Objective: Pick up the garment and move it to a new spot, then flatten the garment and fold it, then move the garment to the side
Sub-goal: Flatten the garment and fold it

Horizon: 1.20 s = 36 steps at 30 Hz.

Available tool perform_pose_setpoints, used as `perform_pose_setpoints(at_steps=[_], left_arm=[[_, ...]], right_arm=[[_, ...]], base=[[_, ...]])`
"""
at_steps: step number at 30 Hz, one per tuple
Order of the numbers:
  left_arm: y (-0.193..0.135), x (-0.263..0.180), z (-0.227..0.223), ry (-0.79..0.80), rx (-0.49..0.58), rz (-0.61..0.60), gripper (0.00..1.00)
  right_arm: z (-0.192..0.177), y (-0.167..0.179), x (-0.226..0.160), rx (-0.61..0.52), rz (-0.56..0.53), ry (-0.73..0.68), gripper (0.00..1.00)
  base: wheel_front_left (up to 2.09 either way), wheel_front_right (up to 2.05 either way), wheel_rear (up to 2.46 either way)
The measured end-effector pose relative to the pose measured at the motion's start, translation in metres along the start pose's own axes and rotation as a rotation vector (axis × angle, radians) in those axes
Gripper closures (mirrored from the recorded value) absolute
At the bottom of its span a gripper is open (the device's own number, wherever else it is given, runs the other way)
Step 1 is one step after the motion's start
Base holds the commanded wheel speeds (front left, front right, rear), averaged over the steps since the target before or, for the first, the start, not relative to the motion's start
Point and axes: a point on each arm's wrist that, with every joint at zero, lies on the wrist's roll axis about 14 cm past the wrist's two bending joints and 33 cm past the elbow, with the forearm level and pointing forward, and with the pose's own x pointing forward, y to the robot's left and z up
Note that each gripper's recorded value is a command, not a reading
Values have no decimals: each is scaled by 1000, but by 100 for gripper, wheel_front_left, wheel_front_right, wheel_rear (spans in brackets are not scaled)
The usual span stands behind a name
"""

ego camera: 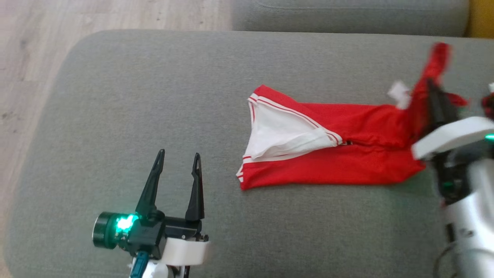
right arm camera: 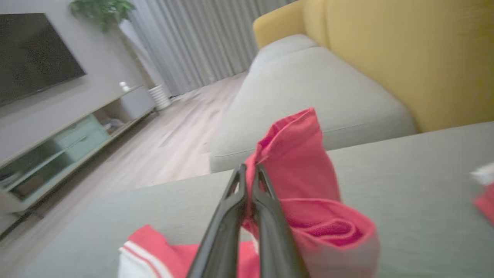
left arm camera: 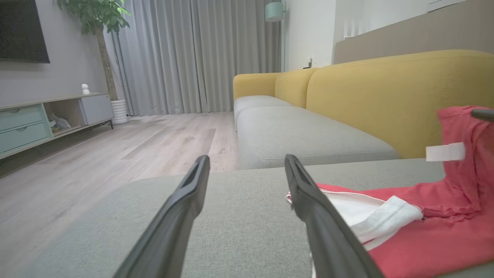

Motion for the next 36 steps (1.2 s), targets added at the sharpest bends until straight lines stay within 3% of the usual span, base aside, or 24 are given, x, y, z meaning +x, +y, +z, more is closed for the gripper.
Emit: perform_pose_setpoints(at_steps=[8,19,20,21,22,29,36], left_arm=[[15,-11,0,7,-1,47,0],[38,-28,-1,19,0,127,0],[39,-29,-2,23,3,135,0],[40,-31,-3,25,1,143,0],[42,-33,-4,28,-1,150,0],[45,-34,0,15,7,156,0],[43,-34,2,5,-2,155,0]], right_arm=[[-30,116,13,51,259,84,100],[-88,185,9,23,429,252,100],[-93,190,7,22,441,268,87],[-96,194,6,26,452,275,24],[-99,198,4,35,463,279,0],[-76,205,4,129,474,163,0],[-40,147,12,136,335,40,0]], base=[[0,0,0],[0,0,0],[0,0,0],[0,0,0],[0,0,0],[0,0,0],[0,0,0]])
